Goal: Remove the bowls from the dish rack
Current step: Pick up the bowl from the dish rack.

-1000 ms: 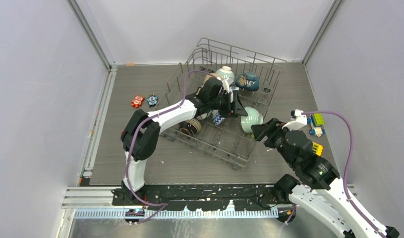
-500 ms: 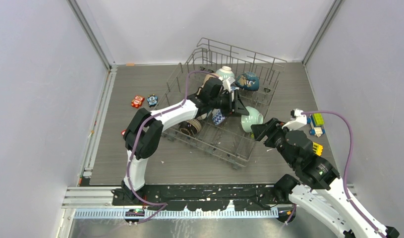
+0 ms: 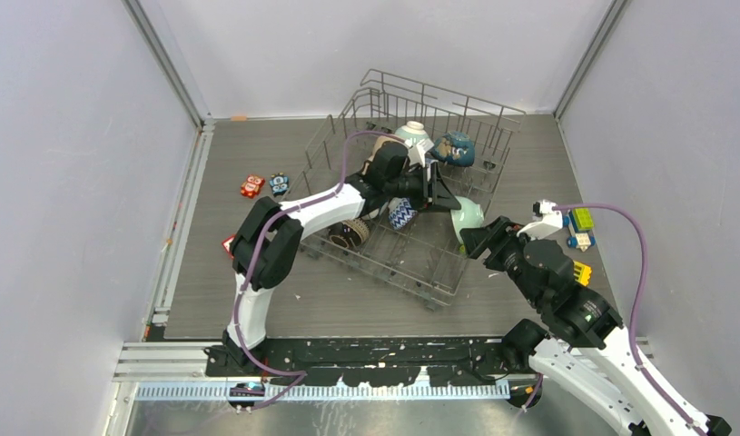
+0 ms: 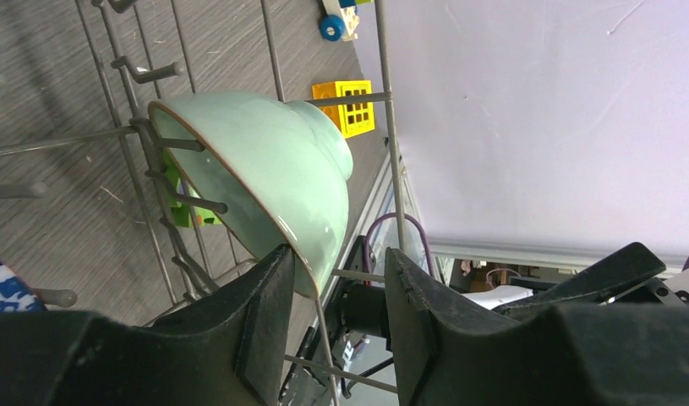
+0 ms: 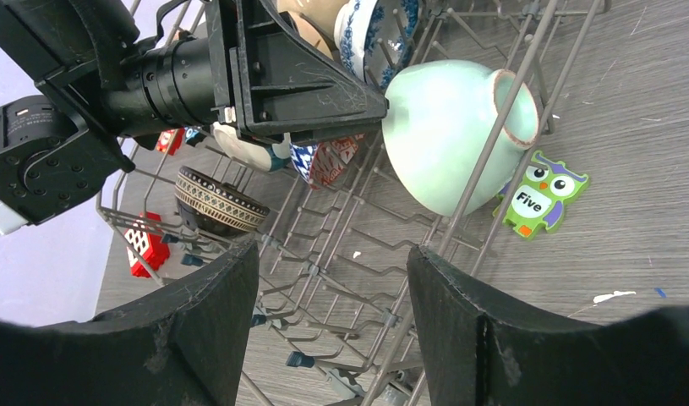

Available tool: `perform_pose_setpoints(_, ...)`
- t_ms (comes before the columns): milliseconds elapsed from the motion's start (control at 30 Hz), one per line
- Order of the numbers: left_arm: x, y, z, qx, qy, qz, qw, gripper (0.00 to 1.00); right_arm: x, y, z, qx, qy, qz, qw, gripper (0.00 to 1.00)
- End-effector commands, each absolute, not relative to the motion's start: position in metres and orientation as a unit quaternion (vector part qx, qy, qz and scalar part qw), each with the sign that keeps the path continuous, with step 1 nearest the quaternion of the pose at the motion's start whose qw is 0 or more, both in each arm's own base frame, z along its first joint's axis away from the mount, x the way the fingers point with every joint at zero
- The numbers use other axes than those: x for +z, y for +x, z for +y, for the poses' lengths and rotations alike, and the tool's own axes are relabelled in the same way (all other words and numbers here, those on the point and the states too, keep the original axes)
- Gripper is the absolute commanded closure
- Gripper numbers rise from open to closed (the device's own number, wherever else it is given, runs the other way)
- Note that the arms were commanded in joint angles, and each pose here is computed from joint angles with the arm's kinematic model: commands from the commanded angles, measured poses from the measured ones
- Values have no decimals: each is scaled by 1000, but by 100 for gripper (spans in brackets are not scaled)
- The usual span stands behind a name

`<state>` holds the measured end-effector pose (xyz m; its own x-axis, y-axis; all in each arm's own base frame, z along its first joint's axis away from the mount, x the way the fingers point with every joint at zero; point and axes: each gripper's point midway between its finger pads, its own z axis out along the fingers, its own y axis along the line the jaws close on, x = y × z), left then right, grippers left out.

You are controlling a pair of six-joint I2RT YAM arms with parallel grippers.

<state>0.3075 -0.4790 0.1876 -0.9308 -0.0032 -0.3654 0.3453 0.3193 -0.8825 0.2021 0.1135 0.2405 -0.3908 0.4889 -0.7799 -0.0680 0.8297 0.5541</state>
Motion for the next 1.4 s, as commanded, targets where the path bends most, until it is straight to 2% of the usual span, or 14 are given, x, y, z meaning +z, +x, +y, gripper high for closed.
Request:
perform_pose_setpoints(0, 206, 298, -489, -606, 133, 770, 151, 56, 249, 203, 116, 271, 129, 781, 548, 31)
perform_pose_setpoints(433, 202, 287, -503, -624, 128, 759, 135, 58, 246, 201, 112, 268, 131, 781, 549, 31)
perform_pose_setpoints(733, 204, 282, -508, -634, 128, 752, 131, 68, 244, 200, 111, 266, 132, 782, 548, 31)
perform_pose_setpoints(1033, 206, 280, -512, -643, 129, 744, 128, 83, 246, 200, 110, 266, 132, 780, 550, 31)
perform_pose_setpoints(1133, 209, 280, -511, -646, 131, 741, 130, 91, 250, 200, 109, 267, 132, 778, 553, 31)
perform_pose_setpoints(1200, 211, 279, -511, -648, 133, 738, 131, 99, 252, 200, 108, 265, 130, 777, 556, 31)
perform_pose_setpoints(1367, 227, 277, -511, -661, 145, 723, 142, 100, 260, 199, 102, 253, 124, 774, 567, 31)
